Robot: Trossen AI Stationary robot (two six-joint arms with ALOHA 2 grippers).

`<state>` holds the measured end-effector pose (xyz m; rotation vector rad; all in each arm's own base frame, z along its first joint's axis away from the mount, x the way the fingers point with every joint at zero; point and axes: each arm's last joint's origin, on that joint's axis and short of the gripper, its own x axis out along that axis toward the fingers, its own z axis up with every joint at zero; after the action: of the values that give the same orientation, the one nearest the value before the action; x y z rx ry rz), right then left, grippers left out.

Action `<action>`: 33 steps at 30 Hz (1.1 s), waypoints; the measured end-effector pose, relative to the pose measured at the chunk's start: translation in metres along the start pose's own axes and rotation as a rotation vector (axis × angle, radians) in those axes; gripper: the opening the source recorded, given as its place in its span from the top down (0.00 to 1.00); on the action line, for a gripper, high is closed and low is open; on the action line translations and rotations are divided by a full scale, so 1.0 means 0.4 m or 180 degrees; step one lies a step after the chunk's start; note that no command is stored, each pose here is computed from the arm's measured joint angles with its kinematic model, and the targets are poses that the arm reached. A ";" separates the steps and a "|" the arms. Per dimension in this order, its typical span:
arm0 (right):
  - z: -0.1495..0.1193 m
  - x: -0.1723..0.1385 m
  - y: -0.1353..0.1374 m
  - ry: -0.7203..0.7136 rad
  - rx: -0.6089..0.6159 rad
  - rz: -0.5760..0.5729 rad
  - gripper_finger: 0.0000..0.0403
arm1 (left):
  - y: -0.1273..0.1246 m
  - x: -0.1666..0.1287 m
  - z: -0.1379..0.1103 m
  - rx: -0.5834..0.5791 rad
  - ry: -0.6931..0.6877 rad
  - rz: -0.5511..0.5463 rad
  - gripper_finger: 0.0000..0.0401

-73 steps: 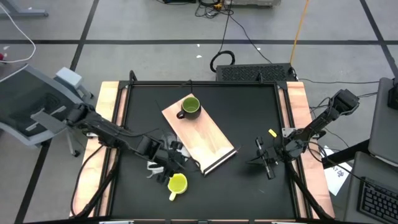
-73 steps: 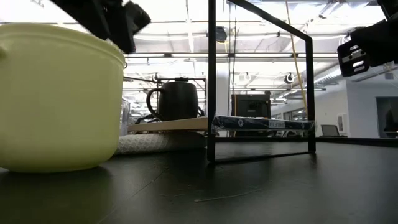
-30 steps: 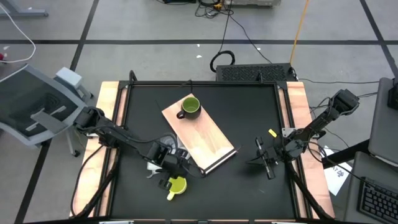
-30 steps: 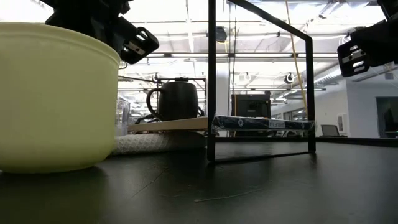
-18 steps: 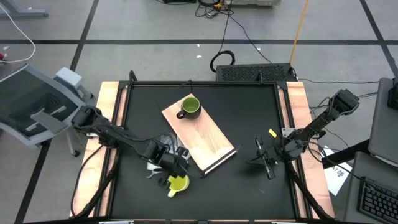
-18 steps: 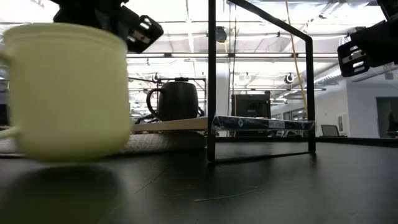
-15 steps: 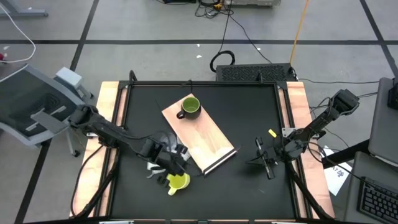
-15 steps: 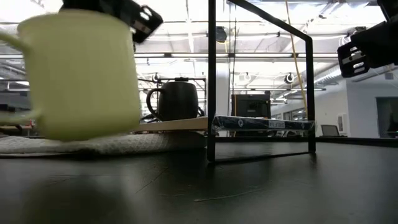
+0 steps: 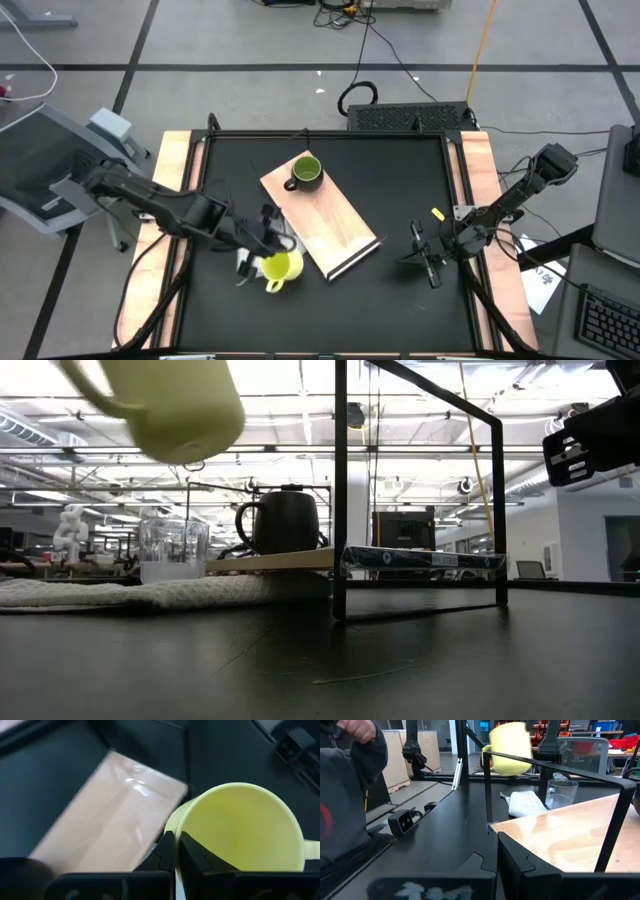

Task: Stack small to large cups/mugs on shelf
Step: Put the yellow mug on the shelf

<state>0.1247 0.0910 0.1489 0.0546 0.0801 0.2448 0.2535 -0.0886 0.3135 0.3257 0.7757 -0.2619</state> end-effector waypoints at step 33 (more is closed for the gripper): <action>0.003 0.000 0.000 -0.0038 -0.0006 -0.0002 1.00 | 0.393 0.031 0.089 0.0716 -0.0100 -0.0733 0.99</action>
<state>0.1248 0.0910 0.1502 0.0540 0.0679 0.2439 0.3395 0.0411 0.3580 0.4435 0.7544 -0.5722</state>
